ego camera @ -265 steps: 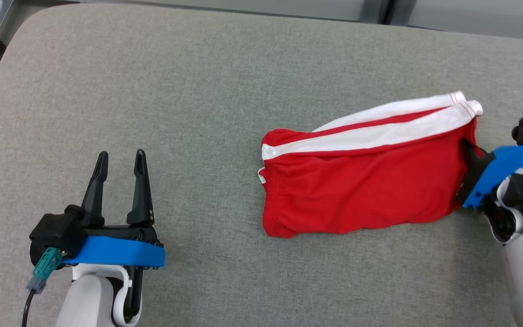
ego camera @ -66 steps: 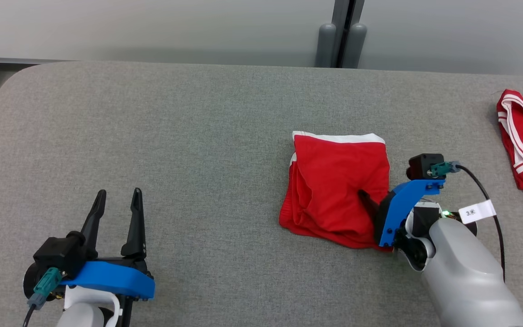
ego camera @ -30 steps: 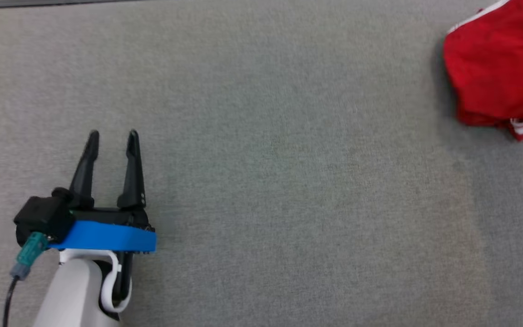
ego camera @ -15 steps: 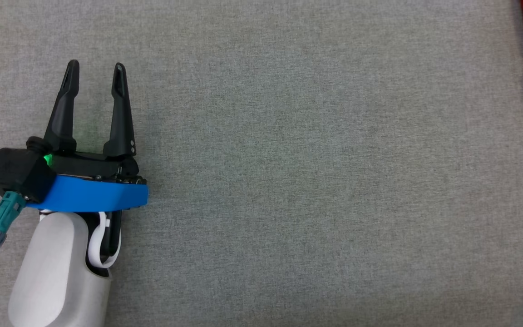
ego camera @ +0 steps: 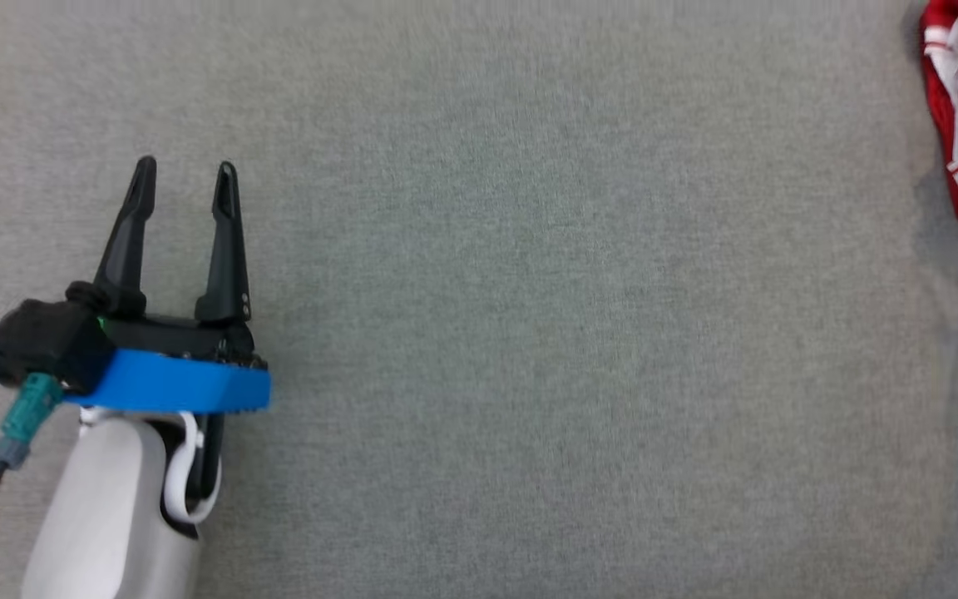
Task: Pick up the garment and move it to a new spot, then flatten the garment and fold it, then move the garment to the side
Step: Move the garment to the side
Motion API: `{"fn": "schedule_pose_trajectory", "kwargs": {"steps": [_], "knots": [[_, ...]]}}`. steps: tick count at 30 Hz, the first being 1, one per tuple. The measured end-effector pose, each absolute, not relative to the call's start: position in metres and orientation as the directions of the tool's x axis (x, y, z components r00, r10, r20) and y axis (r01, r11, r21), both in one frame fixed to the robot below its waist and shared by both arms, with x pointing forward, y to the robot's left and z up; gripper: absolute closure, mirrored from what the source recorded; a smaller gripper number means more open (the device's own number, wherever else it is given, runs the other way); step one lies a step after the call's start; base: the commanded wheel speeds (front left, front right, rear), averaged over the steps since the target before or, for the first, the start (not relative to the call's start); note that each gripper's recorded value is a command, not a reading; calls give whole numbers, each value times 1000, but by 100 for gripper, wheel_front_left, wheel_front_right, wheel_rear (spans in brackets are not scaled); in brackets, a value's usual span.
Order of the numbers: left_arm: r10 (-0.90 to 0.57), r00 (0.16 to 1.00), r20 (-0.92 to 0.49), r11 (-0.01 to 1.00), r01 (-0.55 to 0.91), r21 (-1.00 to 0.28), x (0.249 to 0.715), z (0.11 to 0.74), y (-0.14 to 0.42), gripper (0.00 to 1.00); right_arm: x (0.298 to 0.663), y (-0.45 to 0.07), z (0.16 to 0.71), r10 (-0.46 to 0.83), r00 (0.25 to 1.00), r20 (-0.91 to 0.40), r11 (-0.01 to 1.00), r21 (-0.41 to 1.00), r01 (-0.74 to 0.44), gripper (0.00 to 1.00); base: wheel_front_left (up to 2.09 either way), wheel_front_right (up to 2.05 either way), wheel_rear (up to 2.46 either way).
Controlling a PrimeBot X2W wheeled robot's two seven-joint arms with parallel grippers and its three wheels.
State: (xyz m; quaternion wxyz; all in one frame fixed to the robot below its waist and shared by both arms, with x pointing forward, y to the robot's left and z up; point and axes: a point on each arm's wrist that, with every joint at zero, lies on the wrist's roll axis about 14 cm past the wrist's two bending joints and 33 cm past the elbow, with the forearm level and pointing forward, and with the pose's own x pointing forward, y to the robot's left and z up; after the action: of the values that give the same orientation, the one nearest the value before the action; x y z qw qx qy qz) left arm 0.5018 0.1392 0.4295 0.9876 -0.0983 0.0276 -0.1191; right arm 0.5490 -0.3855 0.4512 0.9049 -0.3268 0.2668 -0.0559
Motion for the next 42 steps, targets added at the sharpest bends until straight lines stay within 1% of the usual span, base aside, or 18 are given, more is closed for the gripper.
{"fn": "schedule_pose_trajectory", "kwargs": {"steps": [3,6,10,17,24,26,27,30,34,42], "knots": [[-222,975,-27,957,212,-199,488,441,145,0,549,-353,471,-198,921,-337,872,-490,9,0,0,0,0],[-205,978,-32,961,195,-195,471,449,151,0,538,-314,486,-120,967,-226,933,-360,32,0,0,0,0],[-179,983,-33,966,170,-195,449,459,159,0,510,-272,500,-47,990,-132,974,-225,16,0,0,0,0],[-145,989,-8,969,140,-202,412,478,168,0,457,-223,524,1,1000,-19,998,-57,-2,0,0,0,0],[-95,995,-18,976,89,-197,383,480,181,0,412,-208,521,-1,1000,-27,1000,3,2,0,0,0,0],[-91,996,-23,977,85,-195,379,479,183,0,407,-208,520,-4,1000,-29,1000,6,4,0,0,0,0],[-79,996,-27,978,73,-197,371,477,186,0,397,-209,520,-9,1000,-27,1000,11,9,0,0,0,0],[-70,997,-28,977,63,-204,363,477,187,0,383,-209,517,-12,999,-38,1000,22,13,0,0,0,0],[-73,997,-26,975,66,-211,359,478,185,0,374,-211,514,-16,999,-46,999,42,18,0,0,0,0],[-76,997,-30,974,68,-215,356,476,183,0,365,-198,497,20,996,-85,997,69,-14,0,0,0,0]]}}
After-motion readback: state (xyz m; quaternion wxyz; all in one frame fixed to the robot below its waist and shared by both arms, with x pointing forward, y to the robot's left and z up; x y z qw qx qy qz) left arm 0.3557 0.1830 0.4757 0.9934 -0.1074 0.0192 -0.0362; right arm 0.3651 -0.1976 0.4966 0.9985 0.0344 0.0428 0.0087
